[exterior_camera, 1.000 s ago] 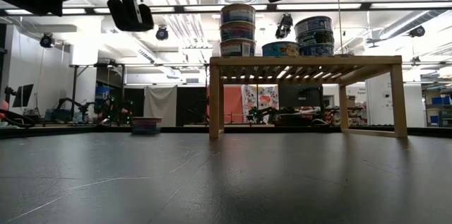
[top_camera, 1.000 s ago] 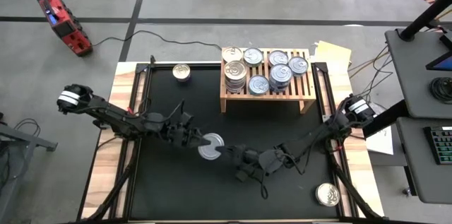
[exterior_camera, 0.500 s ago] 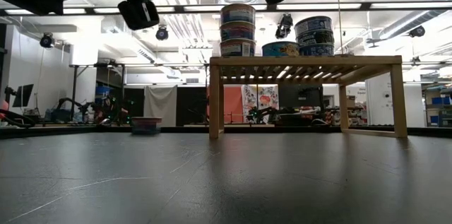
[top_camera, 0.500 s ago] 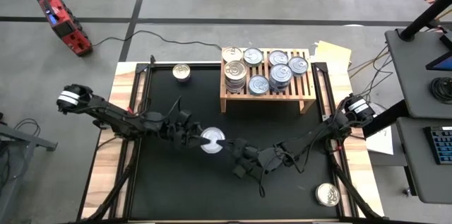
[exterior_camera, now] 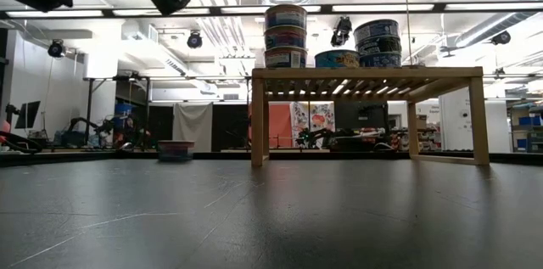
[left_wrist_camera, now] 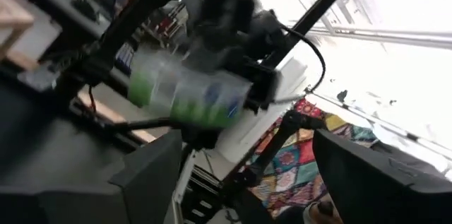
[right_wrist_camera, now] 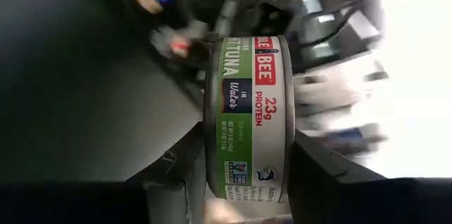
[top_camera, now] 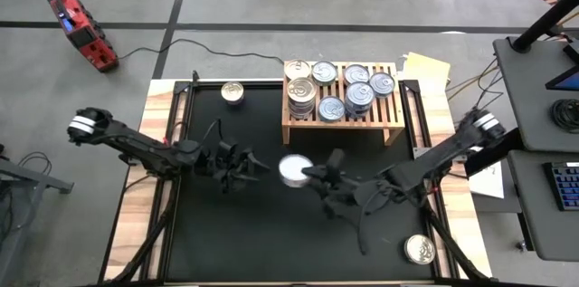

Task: Stack canned seafood by type on shelf
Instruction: Put the green tuna can on the shelf

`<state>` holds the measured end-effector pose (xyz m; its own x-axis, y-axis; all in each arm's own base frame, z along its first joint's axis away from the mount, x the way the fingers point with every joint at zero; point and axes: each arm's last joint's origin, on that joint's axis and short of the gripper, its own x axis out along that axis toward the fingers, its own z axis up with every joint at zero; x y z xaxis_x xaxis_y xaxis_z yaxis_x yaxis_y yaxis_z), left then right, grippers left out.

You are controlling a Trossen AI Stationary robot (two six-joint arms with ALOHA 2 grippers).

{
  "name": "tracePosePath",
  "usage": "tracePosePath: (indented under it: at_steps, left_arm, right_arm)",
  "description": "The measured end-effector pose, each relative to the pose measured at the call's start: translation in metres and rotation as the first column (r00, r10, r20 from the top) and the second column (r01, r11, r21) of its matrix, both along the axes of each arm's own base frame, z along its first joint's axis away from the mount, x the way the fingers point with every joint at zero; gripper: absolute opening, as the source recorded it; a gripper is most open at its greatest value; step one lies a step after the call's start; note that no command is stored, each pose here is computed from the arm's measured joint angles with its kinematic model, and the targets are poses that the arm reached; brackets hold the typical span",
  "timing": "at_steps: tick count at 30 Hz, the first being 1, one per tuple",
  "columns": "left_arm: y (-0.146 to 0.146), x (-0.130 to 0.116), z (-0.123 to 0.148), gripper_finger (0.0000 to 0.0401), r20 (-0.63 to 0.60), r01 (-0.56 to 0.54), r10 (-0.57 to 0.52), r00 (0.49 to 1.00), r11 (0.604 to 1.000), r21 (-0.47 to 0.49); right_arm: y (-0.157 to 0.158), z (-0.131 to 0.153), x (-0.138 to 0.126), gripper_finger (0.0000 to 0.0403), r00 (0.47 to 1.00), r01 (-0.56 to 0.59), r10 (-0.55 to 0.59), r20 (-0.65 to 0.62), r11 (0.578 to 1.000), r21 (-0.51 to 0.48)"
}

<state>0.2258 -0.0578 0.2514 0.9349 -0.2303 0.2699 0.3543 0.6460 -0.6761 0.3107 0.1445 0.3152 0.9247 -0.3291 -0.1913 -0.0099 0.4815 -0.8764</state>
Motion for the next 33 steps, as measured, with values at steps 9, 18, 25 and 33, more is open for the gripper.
tracePosePath:
  at_steps: [9,18,25,33]
  left_arm:
    - [0.003,-0.009,0.013,0.0302,0.105,-0.076,0.059,0.993,0.983,0.165]
    - [0.009,-0.011,0.016,0.0302,0.128,-0.121,0.096,0.987,0.971,0.205]
    - [0.016,-0.007,0.013,0.0302,0.115,-0.155,0.132,0.985,0.964,0.215]
    - [0.02,-0.006,0.011,0.0302,0.106,-0.177,0.155,0.982,0.952,0.249]
  right_arm:
    - [-0.024,-0.007,-0.067,0.0135,0.938,0.33,-0.27,-0.217,0.886,0.324]
    - [-0.056,0.0,-0.129,0.0135,0.747,0.66,-0.585,-0.316,0.71,0.247]
    - [-0.06,-0.004,-0.132,0.0135,0.689,0.714,-0.59,-0.421,0.652,0.255]
    - [-0.027,0.005,-0.1,0.0135,0.904,0.39,-0.293,-0.312,0.863,0.32]
